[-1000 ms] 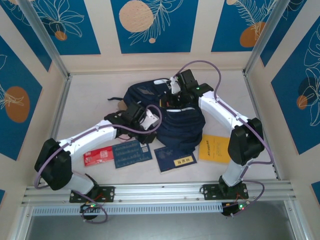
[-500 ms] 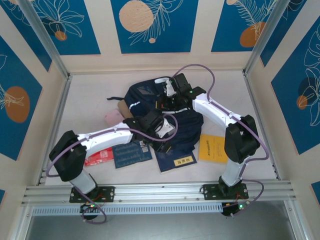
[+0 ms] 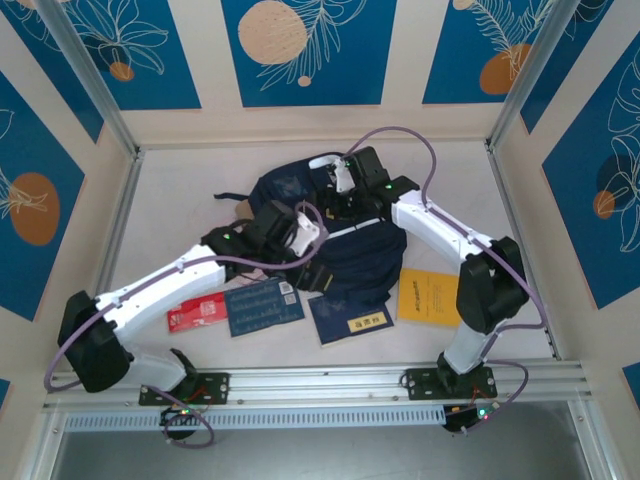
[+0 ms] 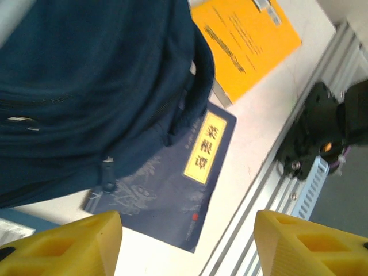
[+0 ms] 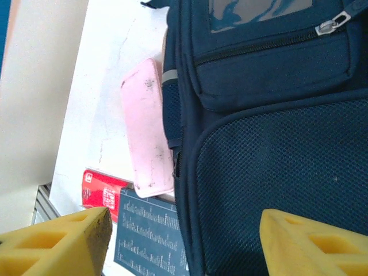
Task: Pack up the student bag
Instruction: Unzip the student bag at the top-center of the table.
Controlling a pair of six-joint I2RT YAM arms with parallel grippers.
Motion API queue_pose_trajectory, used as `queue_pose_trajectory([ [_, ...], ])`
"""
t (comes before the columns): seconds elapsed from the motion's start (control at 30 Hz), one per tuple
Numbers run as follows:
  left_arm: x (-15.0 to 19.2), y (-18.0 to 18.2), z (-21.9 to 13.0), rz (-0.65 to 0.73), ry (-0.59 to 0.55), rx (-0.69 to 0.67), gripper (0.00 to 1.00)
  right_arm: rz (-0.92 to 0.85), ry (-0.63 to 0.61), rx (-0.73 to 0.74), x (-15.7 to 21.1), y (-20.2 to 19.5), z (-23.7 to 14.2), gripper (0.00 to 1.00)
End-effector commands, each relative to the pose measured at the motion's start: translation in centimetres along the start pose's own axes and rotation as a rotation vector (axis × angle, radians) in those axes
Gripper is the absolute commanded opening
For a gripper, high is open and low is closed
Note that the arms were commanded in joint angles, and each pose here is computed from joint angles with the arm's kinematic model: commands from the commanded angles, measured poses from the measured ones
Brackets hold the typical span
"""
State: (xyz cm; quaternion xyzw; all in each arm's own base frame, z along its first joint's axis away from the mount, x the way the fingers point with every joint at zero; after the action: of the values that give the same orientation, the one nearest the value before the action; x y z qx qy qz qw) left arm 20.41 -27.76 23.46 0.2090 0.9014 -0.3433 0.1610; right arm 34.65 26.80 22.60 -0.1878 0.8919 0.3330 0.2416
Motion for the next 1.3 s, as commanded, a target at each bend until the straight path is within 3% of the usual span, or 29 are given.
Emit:
queue_pose_trajectory([
  [0.0, -1.8, 2.7, -2.7, -0.183, -0.095, -0.141, 0.61, -0.002, -0.030, 0.034, 0.2, 0.0, -2.9, 0.69],
  [0.07, -2.7, 5.0, -3.0, -0.348, -0.120, -0.221, 0.61, 0.047, -0.038, 0.094, 0.4, -1.1, -3.8, 0.67],
  [0.2, -3.7, 7.2, -1.5, -0.583, -0.069, -0.315, 0.64, 0.139, -0.050, 0.228, 1.7, -3.0, -5.5, 0.61],
  [0.37, -5.6, 7.0, 0.6, -0.778, -0.063, -0.282, 0.67, 0.270, -0.059, 0.398, 4.3, -4.8, -7.2, 0.44],
  [0.5, -6.1, 7.5, 2.3, -0.907, -0.052, -0.285, 0.66, 0.318, -0.080, 0.402, 6.2, -5.0, -7.8, 0.41],
  [1.03, -7.9, 10.4, 6.3, -1.022, -0.077, -0.252, 0.45, 0.371, -0.060, 0.356, 10.3, -5.8, -6.8, 0.33],
  [1.27, -7.4, 12.5, 7.2, -1.050, -0.091, -0.333, 0.47, 0.379, -0.064, 0.338, 11.0, -5.5, -6.9, 0.33],
])
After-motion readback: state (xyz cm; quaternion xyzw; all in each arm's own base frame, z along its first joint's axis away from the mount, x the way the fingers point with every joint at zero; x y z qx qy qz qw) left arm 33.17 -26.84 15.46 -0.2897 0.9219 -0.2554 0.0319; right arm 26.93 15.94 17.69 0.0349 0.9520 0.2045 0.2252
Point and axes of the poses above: each hand's point on the last joint's axis, 136 mm out from that joint toward the fingers, its own z axis out along the fingers, its own y axis along the line the jaws close on, x = y × z, the point moved 4 cm from there along -z, back along the fingers, and after that the axes turned 13 degrees about -z, right-handed, at the moved point
